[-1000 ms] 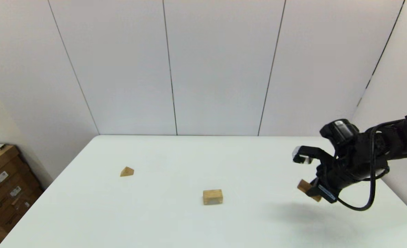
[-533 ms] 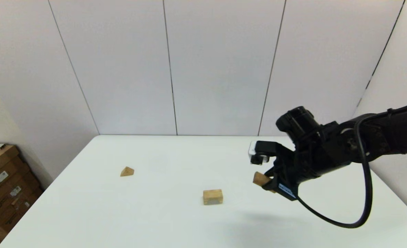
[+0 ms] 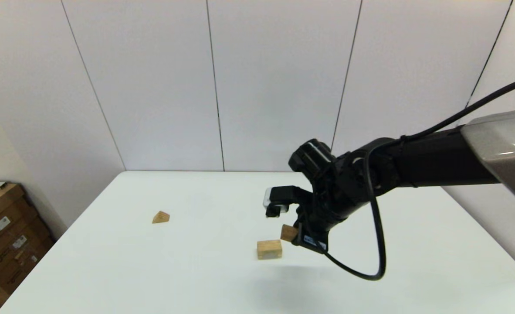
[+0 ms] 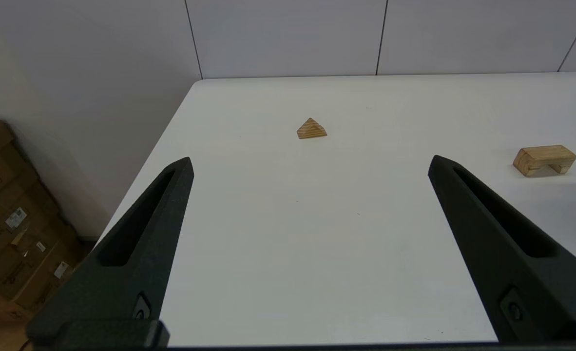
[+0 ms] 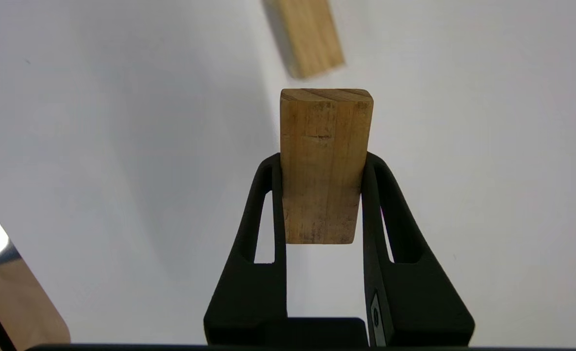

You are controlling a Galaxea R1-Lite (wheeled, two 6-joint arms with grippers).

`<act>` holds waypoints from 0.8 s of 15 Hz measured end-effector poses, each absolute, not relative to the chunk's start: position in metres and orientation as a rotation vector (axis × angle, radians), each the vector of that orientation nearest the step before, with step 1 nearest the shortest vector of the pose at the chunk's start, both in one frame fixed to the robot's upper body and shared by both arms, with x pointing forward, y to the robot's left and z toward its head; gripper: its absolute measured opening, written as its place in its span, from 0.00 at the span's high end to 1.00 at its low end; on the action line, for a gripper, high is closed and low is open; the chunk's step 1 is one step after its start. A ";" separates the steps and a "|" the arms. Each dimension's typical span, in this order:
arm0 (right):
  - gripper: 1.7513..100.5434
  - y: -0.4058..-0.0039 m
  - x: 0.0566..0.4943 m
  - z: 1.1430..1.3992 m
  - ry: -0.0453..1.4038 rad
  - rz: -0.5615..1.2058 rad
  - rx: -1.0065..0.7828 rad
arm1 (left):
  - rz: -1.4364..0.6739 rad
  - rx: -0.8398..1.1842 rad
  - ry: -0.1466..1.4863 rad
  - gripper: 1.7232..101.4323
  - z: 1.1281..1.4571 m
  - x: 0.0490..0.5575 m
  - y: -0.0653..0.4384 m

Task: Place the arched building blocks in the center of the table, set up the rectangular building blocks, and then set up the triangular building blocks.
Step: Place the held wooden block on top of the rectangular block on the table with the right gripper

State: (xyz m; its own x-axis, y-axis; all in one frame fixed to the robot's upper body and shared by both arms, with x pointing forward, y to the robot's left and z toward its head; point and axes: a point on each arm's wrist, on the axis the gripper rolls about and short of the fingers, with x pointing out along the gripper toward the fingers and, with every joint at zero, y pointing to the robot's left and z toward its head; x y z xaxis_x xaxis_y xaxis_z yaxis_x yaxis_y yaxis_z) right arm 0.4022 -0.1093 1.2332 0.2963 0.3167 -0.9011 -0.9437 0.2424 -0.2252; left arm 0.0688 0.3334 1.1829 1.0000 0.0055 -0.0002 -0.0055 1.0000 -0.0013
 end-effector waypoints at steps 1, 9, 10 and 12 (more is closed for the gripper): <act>0.77 -0.100 0.404 1.229 0.854 1.034 -0.939 | 0.006 -0.001 0.001 0.04 1.183 0.069 0.333; 0.77 -0.055 0.415 1.200 0.920 1.102 -1.001 | 0.006 -0.002 0.001 0.04 1.183 0.069 0.333; 0.77 -0.053 0.416 1.198 0.921 1.104 -1.003 | 0.006 -0.002 0.000 0.04 1.183 0.069 0.333; 0.77 -0.049 0.420 1.195 0.929 1.106 -1.005 | 0.006 -0.001 -0.001 0.04 1.183 0.069 0.333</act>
State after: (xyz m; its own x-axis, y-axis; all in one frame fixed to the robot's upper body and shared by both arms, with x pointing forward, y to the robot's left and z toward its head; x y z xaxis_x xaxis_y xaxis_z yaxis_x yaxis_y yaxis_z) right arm 0.4195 -0.0495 1.1947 0.1993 0.2589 -0.9451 -0.9756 0.1429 -0.1666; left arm 0.0687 0.3334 1.1832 1.0000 0.0055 0.0009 -0.0055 1.0000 -0.0013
